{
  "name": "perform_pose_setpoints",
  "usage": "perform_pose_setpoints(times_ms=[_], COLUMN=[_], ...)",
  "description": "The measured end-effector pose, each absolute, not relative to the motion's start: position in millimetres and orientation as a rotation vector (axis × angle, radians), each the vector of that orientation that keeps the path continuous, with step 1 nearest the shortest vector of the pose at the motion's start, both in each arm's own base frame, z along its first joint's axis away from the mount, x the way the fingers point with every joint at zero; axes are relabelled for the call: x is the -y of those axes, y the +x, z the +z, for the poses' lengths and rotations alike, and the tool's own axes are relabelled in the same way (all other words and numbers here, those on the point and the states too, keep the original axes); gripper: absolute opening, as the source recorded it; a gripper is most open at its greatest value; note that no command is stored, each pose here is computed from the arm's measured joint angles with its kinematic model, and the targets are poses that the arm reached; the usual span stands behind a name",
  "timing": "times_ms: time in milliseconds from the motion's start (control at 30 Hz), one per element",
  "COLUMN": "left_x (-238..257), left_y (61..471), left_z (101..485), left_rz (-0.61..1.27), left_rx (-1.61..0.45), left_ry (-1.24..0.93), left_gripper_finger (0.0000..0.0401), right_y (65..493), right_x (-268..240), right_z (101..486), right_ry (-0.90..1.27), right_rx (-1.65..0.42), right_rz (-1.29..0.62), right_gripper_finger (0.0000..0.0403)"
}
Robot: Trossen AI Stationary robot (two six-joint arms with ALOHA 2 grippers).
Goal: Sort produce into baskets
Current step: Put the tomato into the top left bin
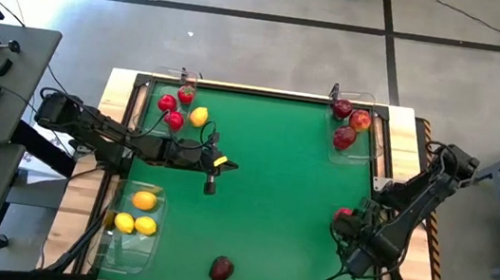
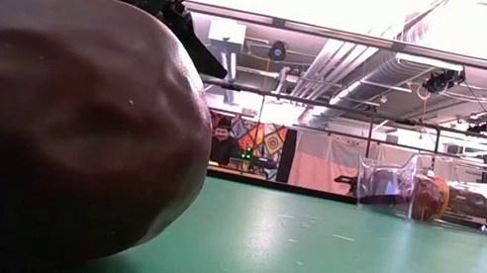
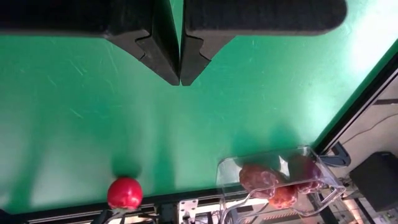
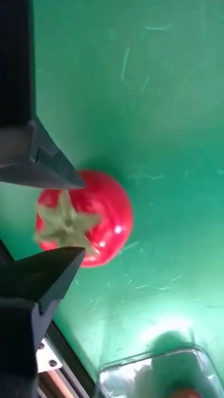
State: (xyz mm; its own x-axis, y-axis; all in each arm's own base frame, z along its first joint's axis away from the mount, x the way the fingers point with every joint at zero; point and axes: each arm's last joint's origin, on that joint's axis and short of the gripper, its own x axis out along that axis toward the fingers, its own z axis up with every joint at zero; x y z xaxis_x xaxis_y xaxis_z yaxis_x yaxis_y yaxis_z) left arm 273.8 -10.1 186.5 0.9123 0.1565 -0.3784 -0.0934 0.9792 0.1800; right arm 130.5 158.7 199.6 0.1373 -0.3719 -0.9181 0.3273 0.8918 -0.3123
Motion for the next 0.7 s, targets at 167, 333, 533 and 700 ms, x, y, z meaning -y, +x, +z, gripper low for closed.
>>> perform_pose_setpoints(times_ms=[167, 333, 533, 700], left_x=[10.0, 10.0, 10.1, 10.0], left_y=[273.8, 273.8, 273.8, 273.8], left_z=[186.5, 186.4, 186.4, 186.4], left_rz=[0.129, 0.129, 0.129, 0.13], left_rx=[-0.402, -0.403, -0.403, -0.403], left_ry=[0.16, 0.16, 0.16, 0.16], left_gripper_finger=[0.0, 0.0, 0.0, 0.0], right_y=[130.4, 131.0, 131.2, 134.0], right_x=[-157.9, -158.1, -156.9, -153.5], right_z=[199.9, 199.9, 200.0, 200.0], right_ry=[-0.056, -0.054, -0.008, 0.024], right_rx=[-1.33, -1.317, -1.308, -1.328], right_rz=[-0.511, -0.511, -0.559, -0.591], right_gripper_finger=[0.0153, 0.015, 0.015, 0.0151])
